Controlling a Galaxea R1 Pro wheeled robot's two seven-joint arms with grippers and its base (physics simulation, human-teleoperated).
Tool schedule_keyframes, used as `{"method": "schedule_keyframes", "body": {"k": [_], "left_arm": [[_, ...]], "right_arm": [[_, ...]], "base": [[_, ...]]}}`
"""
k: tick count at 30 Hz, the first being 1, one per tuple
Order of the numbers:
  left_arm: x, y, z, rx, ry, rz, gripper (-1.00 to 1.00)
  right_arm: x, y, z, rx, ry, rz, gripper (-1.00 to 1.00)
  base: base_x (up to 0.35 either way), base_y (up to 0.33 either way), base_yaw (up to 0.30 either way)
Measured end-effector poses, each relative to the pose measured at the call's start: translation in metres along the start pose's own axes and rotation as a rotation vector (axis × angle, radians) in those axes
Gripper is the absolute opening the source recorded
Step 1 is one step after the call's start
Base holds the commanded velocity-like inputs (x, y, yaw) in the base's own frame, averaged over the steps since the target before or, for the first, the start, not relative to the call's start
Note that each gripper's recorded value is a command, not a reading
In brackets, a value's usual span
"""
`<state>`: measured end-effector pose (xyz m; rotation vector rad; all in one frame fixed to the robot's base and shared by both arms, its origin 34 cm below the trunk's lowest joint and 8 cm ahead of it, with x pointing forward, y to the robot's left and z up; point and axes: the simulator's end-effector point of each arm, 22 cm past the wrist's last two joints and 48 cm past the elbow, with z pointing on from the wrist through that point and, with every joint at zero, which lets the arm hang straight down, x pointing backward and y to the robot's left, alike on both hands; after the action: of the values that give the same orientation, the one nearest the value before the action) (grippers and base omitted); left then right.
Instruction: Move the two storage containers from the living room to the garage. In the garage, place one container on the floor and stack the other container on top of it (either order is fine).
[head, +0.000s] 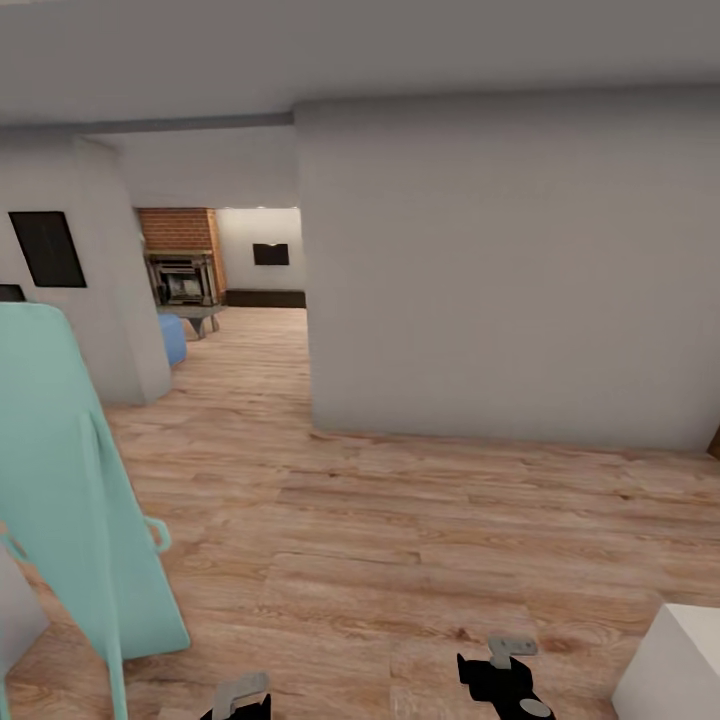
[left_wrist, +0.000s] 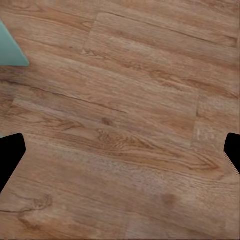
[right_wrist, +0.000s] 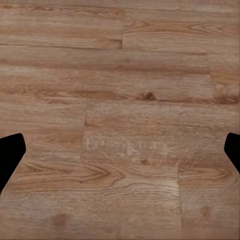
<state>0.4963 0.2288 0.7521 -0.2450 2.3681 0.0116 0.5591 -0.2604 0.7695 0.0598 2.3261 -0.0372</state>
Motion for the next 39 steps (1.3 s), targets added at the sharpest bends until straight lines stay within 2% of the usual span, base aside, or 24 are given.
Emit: {"method": "schedule_keyframes", "body": {"k": [39], "left_arm": [[-0.0005,0.0000,0.0001,0.000,-0.001,0.000,1.00]], "right_arm": [[-0.0002,-0.0025,0.0001,0.004,0.000,-0.001,1.00]], "base": [[0.327,0.000,0.000]]}}
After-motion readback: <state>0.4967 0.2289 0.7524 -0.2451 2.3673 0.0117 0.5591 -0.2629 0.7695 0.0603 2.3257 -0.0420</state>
